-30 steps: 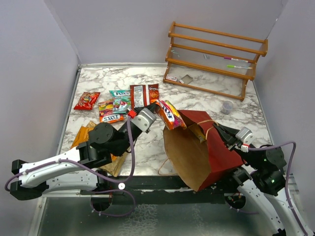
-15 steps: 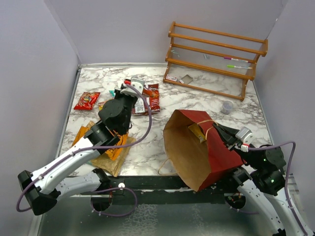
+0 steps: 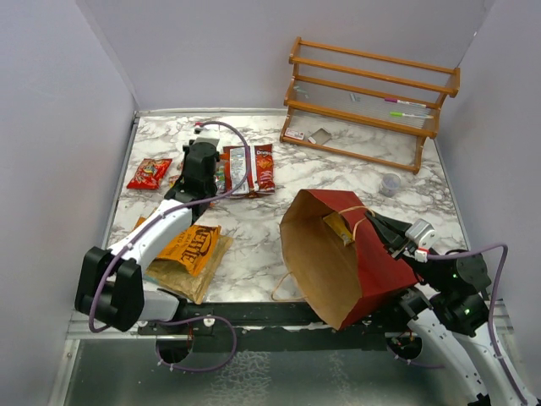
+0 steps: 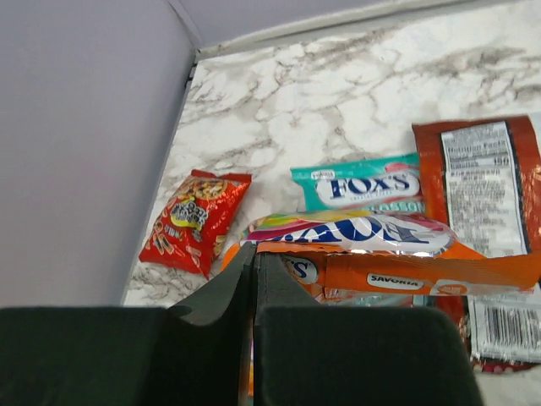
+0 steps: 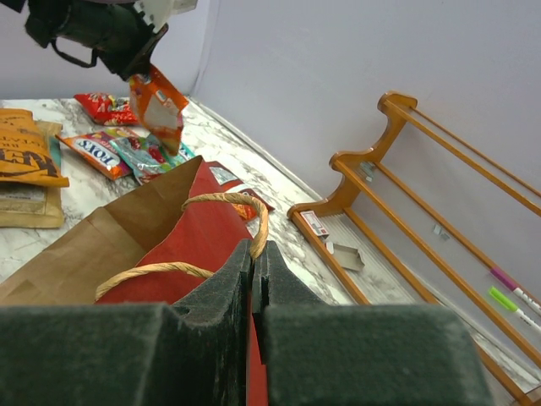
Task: Take the snacks out of the paper bag
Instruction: Place the snack at the center of the board.
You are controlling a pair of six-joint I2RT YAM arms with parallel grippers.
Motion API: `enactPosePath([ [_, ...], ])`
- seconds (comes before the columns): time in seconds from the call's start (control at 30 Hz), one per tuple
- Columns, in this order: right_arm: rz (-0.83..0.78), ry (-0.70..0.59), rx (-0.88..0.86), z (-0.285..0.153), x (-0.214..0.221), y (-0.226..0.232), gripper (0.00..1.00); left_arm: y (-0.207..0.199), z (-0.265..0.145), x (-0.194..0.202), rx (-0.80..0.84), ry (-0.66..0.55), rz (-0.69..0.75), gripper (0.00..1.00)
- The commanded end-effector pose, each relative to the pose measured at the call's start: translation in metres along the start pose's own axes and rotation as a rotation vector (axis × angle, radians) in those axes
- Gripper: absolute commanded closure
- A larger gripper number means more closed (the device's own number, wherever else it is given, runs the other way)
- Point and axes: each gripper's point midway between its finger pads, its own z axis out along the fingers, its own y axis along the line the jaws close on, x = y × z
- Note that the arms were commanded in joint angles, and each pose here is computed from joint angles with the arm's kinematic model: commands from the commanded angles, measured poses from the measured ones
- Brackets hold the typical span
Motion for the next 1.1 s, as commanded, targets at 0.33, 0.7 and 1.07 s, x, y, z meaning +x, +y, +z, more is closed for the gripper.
enactPosePath([
  [0.33,0.003,-0.023,0.015,-0.001,-0.003,-0.002,0.98,-0.003,0.063,0.004,-0.089,-0.084,0.053,1.0],
  [0.7,0.003,-0.027,0.011,-0.001,-0.003,-0.001,0.98,0.009,0.076,0.042,-0.261,0.058,0.054,1.0],
  [1.07,0.005,-0.025,0.017,-0.001,-0.002,-0.001,0.98,0.024,0.061,0.017,-0.307,0.009,-0.077,0.58],
])
